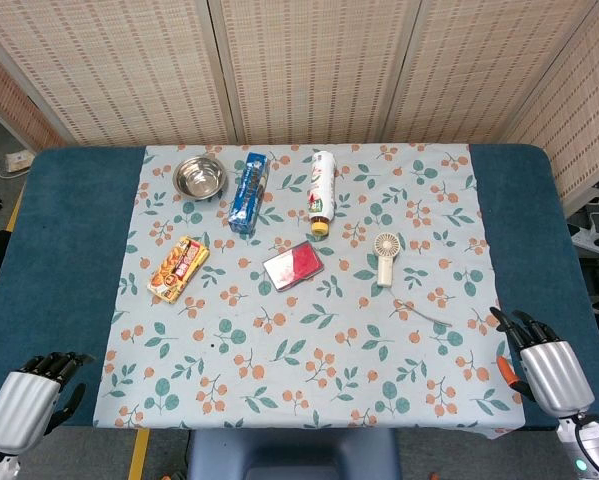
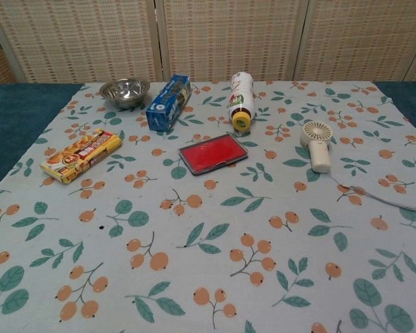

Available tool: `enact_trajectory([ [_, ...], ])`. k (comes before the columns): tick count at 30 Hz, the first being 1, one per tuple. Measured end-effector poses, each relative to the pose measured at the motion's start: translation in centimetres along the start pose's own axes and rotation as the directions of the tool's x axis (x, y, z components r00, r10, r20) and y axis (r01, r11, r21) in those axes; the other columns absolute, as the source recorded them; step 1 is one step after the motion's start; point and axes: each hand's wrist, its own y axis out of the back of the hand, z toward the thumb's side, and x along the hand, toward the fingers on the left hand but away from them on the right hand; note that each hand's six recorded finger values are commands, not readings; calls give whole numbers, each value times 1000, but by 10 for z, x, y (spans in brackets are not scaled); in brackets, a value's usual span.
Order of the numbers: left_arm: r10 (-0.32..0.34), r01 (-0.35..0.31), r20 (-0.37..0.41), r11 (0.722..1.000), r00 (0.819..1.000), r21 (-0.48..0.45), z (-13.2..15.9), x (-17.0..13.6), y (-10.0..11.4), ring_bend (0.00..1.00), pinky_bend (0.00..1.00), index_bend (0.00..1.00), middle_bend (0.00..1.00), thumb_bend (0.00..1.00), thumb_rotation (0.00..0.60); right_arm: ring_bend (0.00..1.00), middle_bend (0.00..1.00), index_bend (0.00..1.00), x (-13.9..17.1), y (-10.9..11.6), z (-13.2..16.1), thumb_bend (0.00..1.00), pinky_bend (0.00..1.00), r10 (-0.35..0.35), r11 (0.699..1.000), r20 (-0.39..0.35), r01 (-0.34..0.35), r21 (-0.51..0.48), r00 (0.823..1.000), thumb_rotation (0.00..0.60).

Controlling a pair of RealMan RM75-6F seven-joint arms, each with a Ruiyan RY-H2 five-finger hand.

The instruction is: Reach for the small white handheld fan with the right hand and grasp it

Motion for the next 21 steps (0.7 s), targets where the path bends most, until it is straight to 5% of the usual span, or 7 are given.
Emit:
enact_trajectory([
  [13, 11, -11, 3, 1000, 1000, -8, 0, -1, 3, 388, 500, 342, 390, 432, 600, 164, 318, 84, -4, -13, 3, 331, 320, 53, 998, -15, -53, 17, 998, 600],
  [21, -17, 17, -8, 1000, 1000, -21, -2, -2, 0, 388, 502, 347, 393, 432, 600, 588, 707, 223, -20, -22, 10, 562, 679, -11, 1000, -74, 12, 12, 997, 600],
])
